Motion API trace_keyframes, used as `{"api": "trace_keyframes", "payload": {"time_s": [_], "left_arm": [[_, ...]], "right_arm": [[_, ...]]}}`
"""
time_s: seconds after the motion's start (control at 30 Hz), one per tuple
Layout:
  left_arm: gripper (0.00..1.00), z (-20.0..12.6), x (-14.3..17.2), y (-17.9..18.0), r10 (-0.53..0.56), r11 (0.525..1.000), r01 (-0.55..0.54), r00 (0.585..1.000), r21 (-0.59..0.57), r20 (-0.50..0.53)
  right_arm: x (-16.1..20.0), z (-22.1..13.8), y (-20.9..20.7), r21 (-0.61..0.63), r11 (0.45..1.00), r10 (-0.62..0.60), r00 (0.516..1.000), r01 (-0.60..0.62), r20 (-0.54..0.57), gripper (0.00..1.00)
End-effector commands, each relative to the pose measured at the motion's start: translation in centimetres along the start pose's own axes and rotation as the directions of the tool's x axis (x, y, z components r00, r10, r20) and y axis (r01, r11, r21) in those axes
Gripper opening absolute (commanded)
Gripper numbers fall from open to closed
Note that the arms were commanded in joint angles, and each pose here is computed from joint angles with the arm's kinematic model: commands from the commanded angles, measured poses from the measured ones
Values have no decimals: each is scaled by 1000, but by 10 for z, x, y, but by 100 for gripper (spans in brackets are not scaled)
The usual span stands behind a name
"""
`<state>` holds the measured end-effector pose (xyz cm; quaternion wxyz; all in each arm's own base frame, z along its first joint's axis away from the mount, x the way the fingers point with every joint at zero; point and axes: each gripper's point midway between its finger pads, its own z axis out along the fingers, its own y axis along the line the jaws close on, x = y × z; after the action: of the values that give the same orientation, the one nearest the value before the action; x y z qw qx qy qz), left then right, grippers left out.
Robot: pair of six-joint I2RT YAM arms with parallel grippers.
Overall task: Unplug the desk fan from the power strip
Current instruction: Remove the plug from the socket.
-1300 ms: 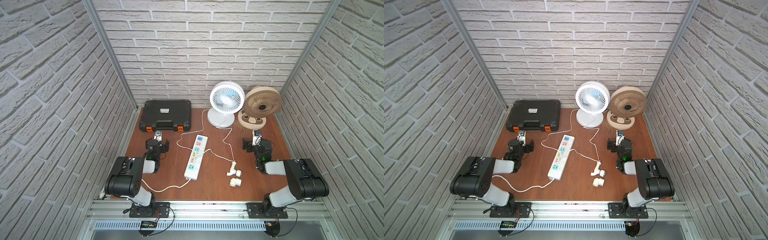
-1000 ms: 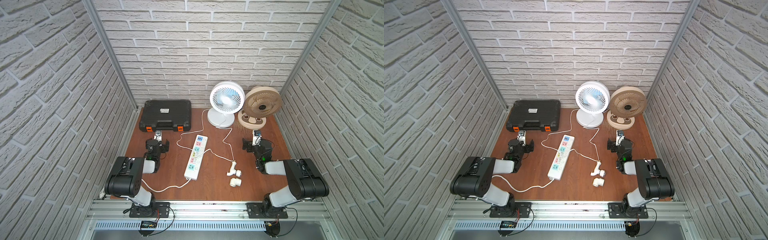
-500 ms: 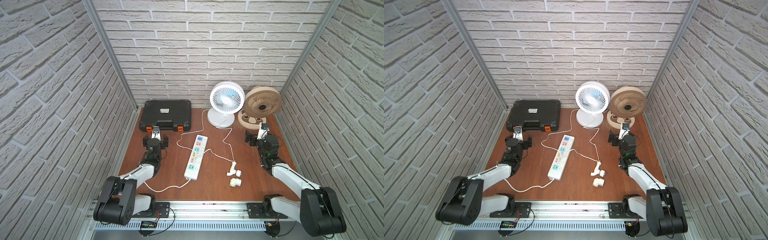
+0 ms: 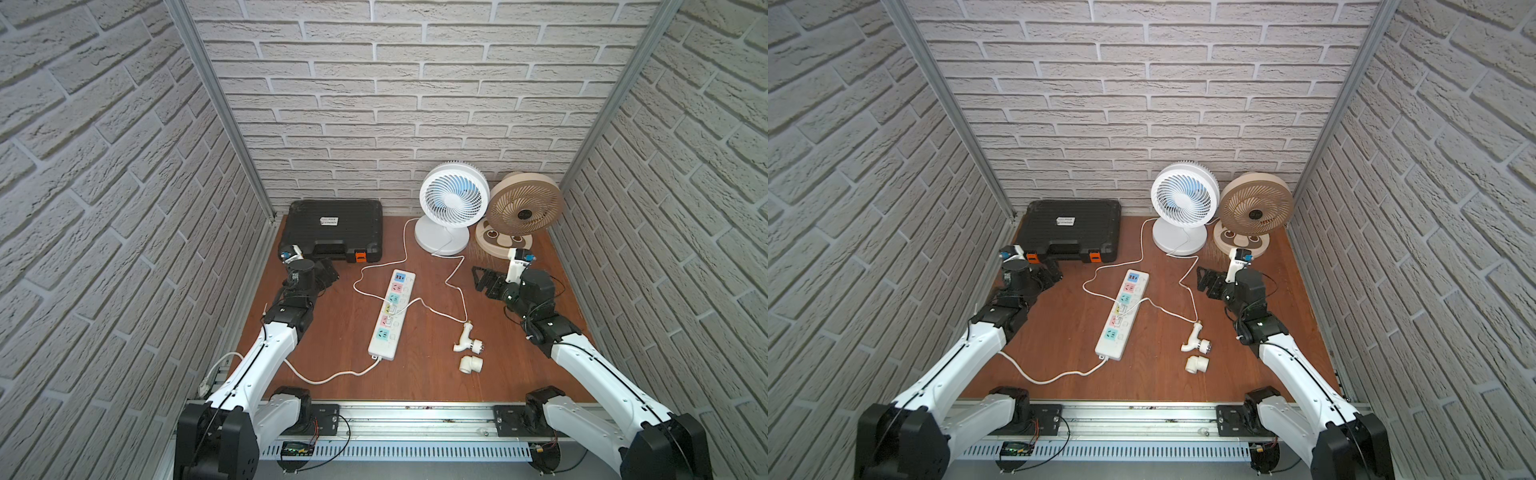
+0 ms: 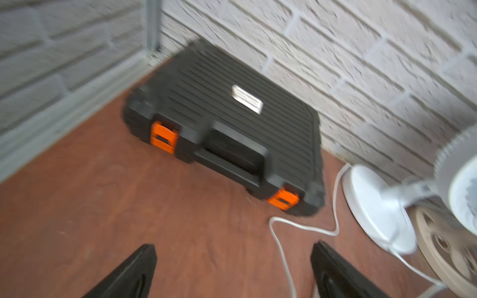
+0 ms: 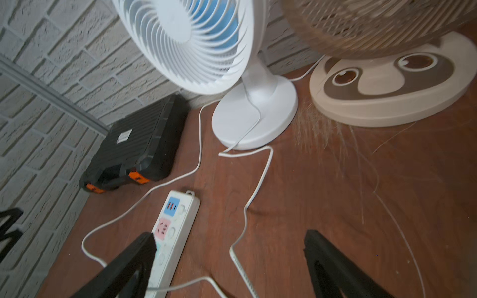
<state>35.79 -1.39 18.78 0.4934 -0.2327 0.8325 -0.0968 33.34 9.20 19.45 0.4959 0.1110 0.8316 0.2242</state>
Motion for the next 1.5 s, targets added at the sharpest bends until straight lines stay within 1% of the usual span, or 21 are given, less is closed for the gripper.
{"api": "trace_keyframes", "payload": {"time_s": [0.0,0.1,0.17,0.23,0.33,0.47,0.57,0.63,0.77,0.97,1.07,1.33,1.47], "left_arm": [[98,-3,13,-44,118,990,-108,987,96,-112],[98,2,25,-78,241,966,-215,950,145,-197],[98,11,39,-97,331,942,-297,903,158,-274],[98,21,50,-111,380,925,-343,862,166,-336],[98,37,69,-126,434,901,-392,804,186,-406],[98,57,94,-140,502,863,-454,725,220,-472],[98,72,117,-147,530,843,-472,656,256,-537],[98,80,130,-150,542,835,-476,622,277,-564],[98,89,151,-156,551,831,-454,592,321,-589],[98,91,181,-164,575,817,-405,520,411,-632],[98,89,192,-167,582,813,-385,503,437,-639],[98,91,214,-162,593,801,-406,442,440,-673],[98,93,220,-161,610,783,-448,412,432,-677]], "right_arm": [[9,-6,15,13,999,-49,999,49,-11,93],[26,-4,27,13,995,-98,994,99,-45,93],[36,-3,33,20,991,-133,989,135,-57,93],[42,-3,39,15,988,-152,986,153,-67,93],[50,-4,45,8,985,-172,982,173,-75,93],[56,-6,52,-6,982,-191,978,191,-83,93],[60,-7,55,-12,979,-202,975,202,-87,94],[62,-7,56,-13,979,-205,975,205,-90,94],[65,-8,57,-15,977,-215,972,214,-91,94],[71,-6,60,-26,975,-223,970,221,-102,94],[73,-5,62,-30,975,-224,969,222,-105,95],[77,-6,64,-40,972,-234,966,231,-108,95],[78,-7,65,-42,972,-236,966,232,-109,95]]}}
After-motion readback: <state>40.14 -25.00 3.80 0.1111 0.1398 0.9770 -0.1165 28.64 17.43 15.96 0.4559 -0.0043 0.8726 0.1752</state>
